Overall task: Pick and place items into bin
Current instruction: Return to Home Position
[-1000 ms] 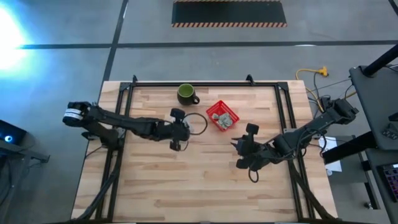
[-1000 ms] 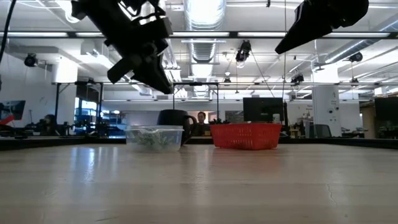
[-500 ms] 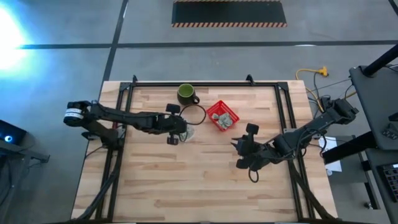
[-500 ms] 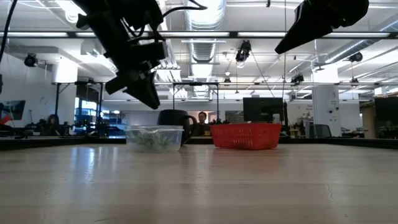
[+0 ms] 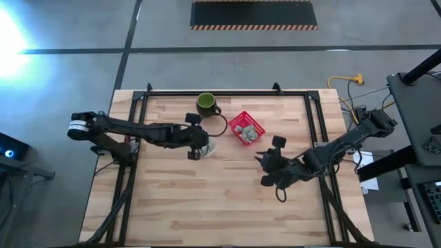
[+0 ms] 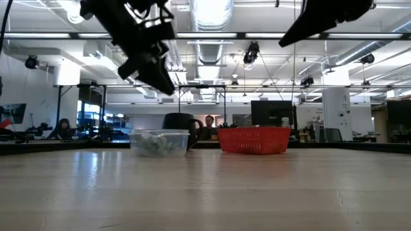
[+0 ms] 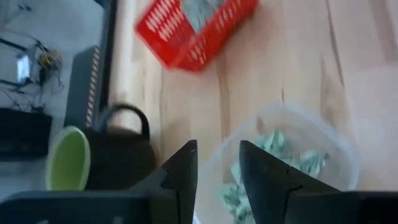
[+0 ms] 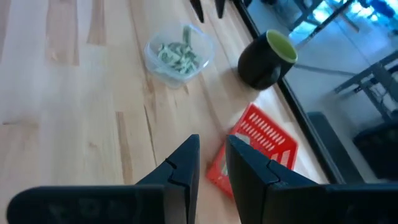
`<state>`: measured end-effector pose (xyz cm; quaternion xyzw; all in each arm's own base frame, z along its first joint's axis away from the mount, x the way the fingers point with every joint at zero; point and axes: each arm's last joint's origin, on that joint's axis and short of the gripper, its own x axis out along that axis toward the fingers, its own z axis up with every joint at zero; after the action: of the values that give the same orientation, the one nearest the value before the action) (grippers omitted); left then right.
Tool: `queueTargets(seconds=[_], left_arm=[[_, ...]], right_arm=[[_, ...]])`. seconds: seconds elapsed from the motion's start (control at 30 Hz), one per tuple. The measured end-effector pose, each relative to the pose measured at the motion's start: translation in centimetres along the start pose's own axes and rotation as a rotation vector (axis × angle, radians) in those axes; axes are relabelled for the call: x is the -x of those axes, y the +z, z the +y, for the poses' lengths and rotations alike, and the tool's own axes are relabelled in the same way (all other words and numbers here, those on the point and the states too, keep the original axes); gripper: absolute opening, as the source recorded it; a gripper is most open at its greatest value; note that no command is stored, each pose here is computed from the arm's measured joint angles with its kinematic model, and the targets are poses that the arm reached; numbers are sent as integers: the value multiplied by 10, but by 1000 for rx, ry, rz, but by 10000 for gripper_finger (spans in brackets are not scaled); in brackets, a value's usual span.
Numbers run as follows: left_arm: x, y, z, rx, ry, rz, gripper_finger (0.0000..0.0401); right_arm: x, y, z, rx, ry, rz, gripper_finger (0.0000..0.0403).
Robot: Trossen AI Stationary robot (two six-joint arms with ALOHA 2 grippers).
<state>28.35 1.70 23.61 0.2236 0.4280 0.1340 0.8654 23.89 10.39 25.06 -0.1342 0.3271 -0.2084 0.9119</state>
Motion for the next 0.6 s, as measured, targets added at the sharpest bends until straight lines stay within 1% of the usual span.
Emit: queueTargets(seconds=[0.1,0.17,0.23,0.3,0.37,0.43,0.5,0.6], left_arm=[[12,5,5,-6,26,-39,102],[20,7,10,-60,46,-80,102],[25,11,16,-83,92,-176,102],[34,15,30,-95,128,-312,102],[46,15,50,-57,165,-468,102],[57,9,68,3,173,-599,102],[67,1,82,73,163,-678,102],[82,-13,92,158,181,-718,102]], right_arm=[[4,9,-1,43,4,-20,68],[6,13,-2,92,1,-34,68],[7,17,-4,117,-51,-59,68],[8,20,-7,145,-135,-91,68],[11,25,-12,169,-198,-120,68],[13,31,-20,172,-214,-148,68],[19,37,-30,166,-175,-179,68],[31,41,-45,140,-91,-225,68]])
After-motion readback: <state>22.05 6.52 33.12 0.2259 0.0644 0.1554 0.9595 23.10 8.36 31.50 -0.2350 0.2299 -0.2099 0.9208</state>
